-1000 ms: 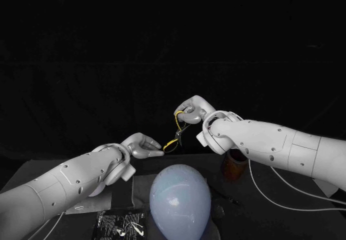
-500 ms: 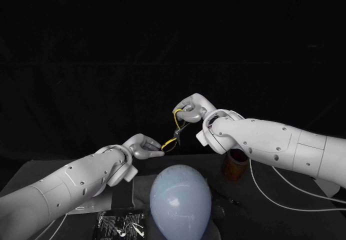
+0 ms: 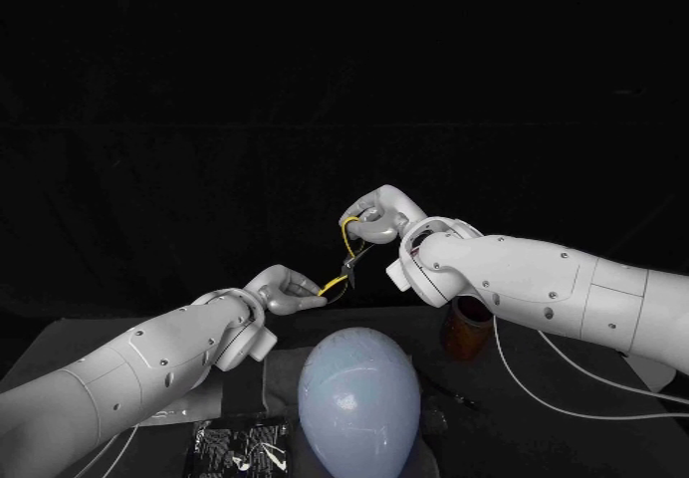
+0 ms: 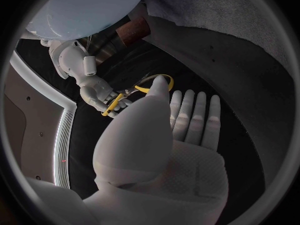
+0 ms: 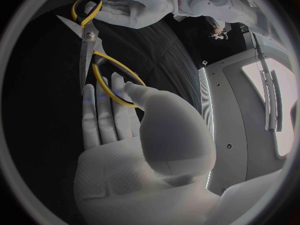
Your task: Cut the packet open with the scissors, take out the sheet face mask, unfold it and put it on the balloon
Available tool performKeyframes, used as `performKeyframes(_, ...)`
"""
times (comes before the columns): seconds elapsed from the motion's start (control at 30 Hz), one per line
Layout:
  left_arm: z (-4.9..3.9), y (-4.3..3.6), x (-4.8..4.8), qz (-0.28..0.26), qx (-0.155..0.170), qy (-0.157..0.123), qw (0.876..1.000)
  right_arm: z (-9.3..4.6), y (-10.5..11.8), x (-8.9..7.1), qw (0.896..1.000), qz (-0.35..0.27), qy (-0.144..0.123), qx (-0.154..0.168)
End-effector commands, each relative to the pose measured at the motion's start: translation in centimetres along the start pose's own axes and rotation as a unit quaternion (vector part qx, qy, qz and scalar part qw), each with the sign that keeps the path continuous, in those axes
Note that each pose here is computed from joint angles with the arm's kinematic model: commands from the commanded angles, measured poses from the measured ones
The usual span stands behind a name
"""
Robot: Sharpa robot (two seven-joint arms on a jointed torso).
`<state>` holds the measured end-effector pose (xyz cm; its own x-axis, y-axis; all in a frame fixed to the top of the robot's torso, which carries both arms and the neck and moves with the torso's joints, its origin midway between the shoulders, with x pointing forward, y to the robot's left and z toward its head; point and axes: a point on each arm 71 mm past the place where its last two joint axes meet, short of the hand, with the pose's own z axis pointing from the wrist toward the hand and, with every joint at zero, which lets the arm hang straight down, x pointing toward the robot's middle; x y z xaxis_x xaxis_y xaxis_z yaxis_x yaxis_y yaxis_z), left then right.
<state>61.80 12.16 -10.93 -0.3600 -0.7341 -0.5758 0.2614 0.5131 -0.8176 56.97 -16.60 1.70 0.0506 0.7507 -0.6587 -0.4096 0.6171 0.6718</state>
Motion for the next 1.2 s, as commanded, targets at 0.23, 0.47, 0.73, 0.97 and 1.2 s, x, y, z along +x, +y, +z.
performKeyframes(0.23, 0.09, -0.51, 0.34, -0.017, 0.018, 0.007, 1.000, 0.0, 0.3, 0.1, 1.000, 0.000, 0.002, -0.006)
performKeyframes(0.47, 0.10, -0.56, 0.14, -0.032, 0.022, -0.004, 0.999, 0.0, 0.3, 0.0, 1.000, 0.000, 0.005, -0.004)
performKeyframes(0.73, -0.02, -0.61, -0.40, -0.052, 0.030, -0.027, 0.998, 0.2, -0.3, 0.0, 1.000, -0.011, 0.020, 0.010)
performKeyframes(0.97, -0.35, -0.47, -1.36, -0.074, 0.034, -0.060, 0.995, 0.3, -1.4, 0.6, 0.999, -0.030, 0.031, 0.021)
performKeyframes(1.2, -0.53, -0.92, -1.90, -0.084, 0.041, -0.078, 0.993, 0.2, -2.8, 1.9, 0.998, -0.045, 0.043, 0.032)
